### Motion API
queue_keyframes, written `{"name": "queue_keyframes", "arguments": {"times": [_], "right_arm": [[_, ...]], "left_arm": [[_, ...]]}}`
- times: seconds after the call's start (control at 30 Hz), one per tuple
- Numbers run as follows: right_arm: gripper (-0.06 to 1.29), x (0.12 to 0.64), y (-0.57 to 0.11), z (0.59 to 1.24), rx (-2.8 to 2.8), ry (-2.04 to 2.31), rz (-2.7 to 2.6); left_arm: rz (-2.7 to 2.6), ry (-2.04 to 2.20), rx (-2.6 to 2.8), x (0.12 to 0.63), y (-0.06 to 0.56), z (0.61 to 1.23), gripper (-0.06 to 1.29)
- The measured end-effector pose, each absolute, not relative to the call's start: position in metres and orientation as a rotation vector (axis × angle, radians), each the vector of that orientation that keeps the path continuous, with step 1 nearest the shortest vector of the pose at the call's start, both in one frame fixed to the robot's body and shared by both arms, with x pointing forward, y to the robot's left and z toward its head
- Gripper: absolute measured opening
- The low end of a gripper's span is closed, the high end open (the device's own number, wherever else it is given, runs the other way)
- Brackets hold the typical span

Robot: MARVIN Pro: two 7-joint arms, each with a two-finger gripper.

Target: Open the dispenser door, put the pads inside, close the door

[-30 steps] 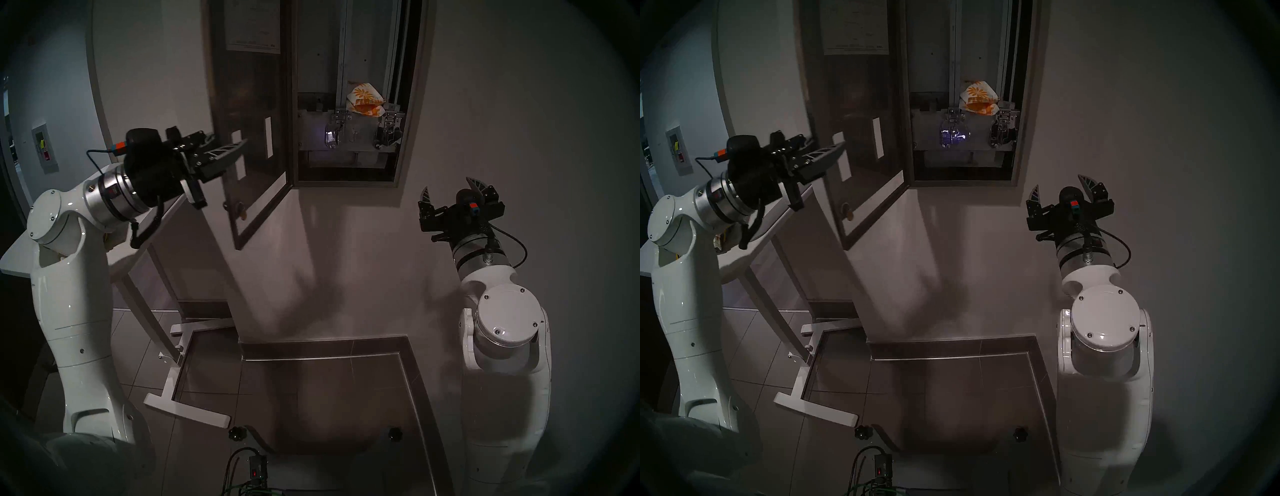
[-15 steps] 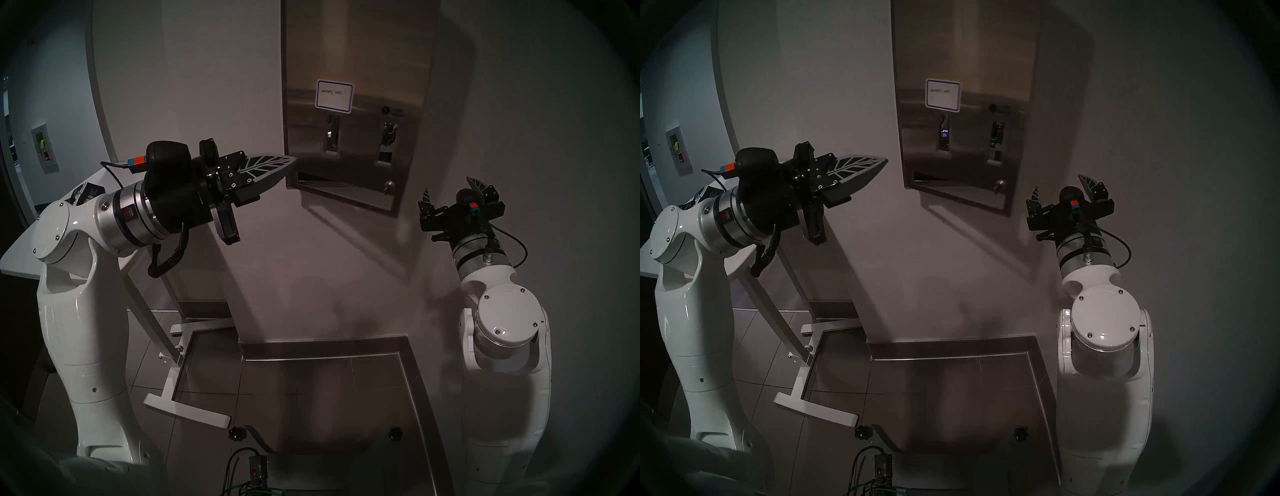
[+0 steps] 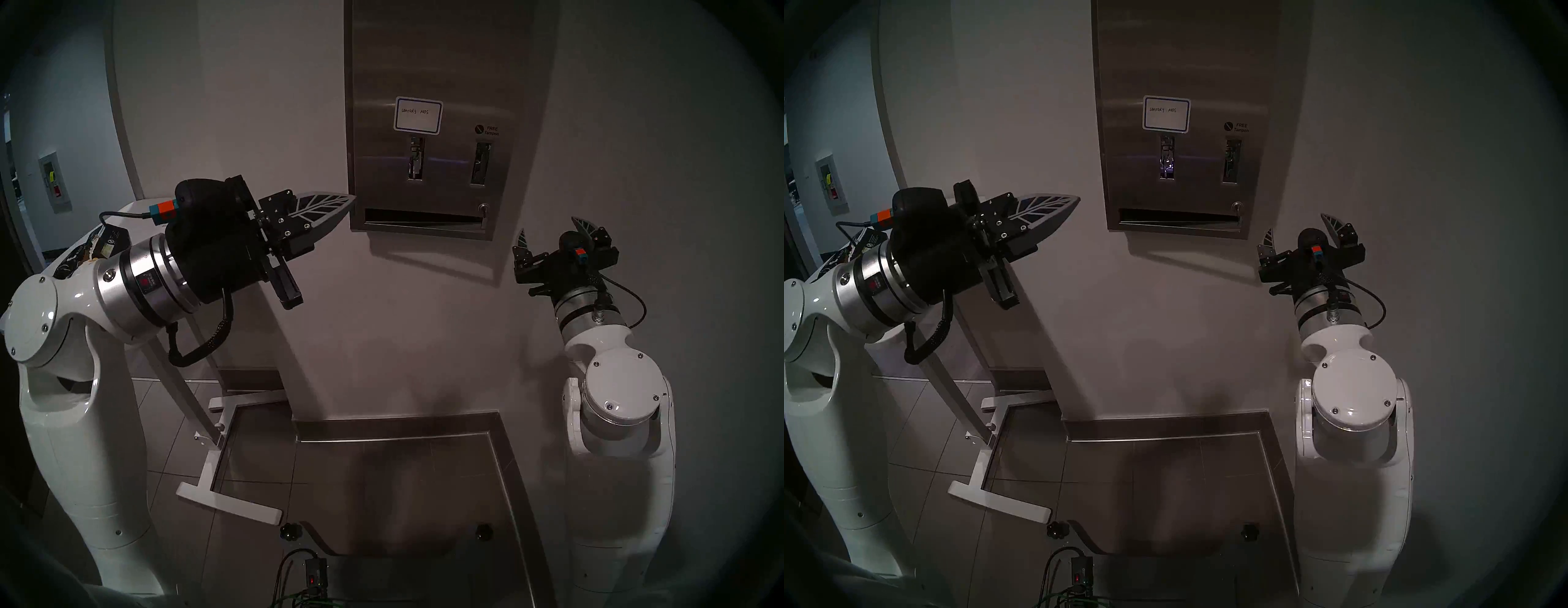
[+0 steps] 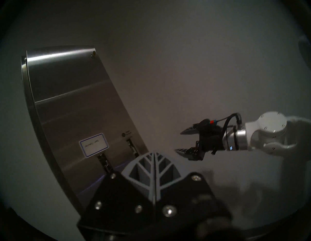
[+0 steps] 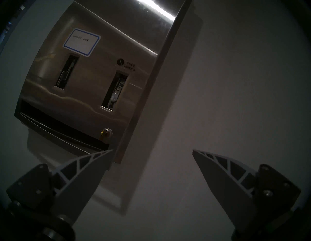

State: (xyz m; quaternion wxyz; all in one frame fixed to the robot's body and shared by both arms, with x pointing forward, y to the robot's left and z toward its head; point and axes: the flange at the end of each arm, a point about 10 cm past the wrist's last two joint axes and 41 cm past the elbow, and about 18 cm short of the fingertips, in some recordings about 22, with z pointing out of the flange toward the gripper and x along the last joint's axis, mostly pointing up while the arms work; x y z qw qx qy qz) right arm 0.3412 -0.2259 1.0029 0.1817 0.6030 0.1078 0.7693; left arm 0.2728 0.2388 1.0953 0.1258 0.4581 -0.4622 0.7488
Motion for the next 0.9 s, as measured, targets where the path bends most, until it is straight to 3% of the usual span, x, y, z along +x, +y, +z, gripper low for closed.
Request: {"name": "queue_keyframes", "arguments": {"times": [0.27,0.3,0.37,0.4,0.9], "right_arm": [[1.22,0.341,-0.226,1.003,1.702,0.305,2.172],[1.22,0.341,-0.226,1.003,1.702,0.305,2.172],[1.22,0.341,-0.226,1.003,1.702,0.305,2.172],[1.22,0.341,-0.226,1.003,1.702,0.305,2.172],[1.22,0.341,-0.226,1.003,1.702,0.305,2.172]], "left_arm": [[2.286,-1.420,1.475,0.269,0.255,1.082,-0.01],[2.290,-1.421,1.480,0.269,0.255,1.081,0.04],[2.298,-1.420,1.491,0.269,0.256,1.078,0.38],[2.301,-1.419,1.496,0.269,0.256,1.077,0.42],[2.329,-1.425,1.555,0.270,0.258,1.068,0.46]]}}
